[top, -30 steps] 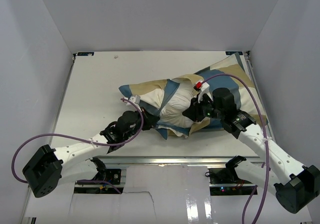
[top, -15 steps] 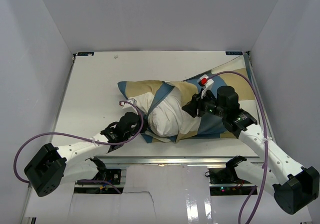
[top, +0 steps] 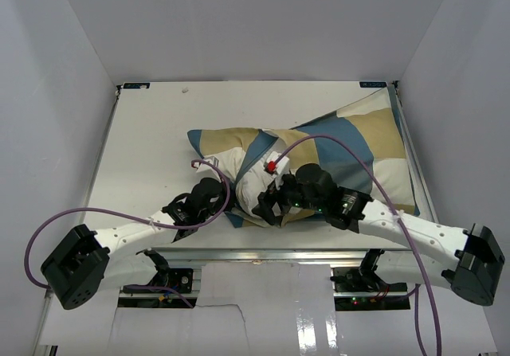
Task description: Remove the pillowcase from the pillow
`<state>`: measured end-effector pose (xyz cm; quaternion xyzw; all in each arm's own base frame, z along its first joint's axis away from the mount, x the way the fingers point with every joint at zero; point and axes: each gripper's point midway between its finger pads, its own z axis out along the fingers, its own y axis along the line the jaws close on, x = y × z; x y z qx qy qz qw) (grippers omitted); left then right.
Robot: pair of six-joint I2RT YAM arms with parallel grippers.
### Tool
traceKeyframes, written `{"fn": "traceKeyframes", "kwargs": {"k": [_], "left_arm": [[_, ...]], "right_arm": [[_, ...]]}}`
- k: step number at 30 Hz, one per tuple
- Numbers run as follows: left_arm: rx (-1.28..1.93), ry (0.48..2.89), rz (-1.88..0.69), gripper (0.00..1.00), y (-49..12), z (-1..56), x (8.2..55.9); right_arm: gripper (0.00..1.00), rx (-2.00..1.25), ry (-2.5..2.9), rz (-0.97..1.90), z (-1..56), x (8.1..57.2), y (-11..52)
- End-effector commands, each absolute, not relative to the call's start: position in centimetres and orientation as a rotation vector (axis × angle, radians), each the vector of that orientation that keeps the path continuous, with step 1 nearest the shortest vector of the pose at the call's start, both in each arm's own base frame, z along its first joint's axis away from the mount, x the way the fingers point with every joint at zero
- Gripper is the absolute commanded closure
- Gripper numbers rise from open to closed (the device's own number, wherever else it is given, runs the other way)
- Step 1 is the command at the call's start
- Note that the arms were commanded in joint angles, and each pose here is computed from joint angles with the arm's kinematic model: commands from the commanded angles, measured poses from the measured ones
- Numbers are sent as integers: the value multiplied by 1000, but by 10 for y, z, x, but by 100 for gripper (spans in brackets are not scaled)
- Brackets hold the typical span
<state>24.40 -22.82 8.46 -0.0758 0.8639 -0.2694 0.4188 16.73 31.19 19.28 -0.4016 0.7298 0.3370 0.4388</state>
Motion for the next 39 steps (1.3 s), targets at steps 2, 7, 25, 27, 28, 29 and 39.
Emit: {"fn": "traceKeyframes", "kwargs": {"k": [2,7,25,27,28,29,39], "left_arm": [[-170,2203,-650,100,-222,74,237],[-173,2197,-645,100,-218,76,235],[-207,2181,-635,97,-200,85,227],[-56,2088,-804,45,-226,116,225],[53,2067,-936,36,-245,131,213],[115,2058,-982,30,-252,139,208],[301,2102,-980,8,-293,169,198]], "right_arm": [[3,-918,1772,668,195,194,327],[47,-723,1858,503,175,232,308],[92,-332,1715,500,246,255,187],[92,-378,1730,605,237,249,207],[92,-427,1732,672,232,243,220],[92,-433,1725,701,229,241,226],[92,-466,1706,827,215,233,258]]}}
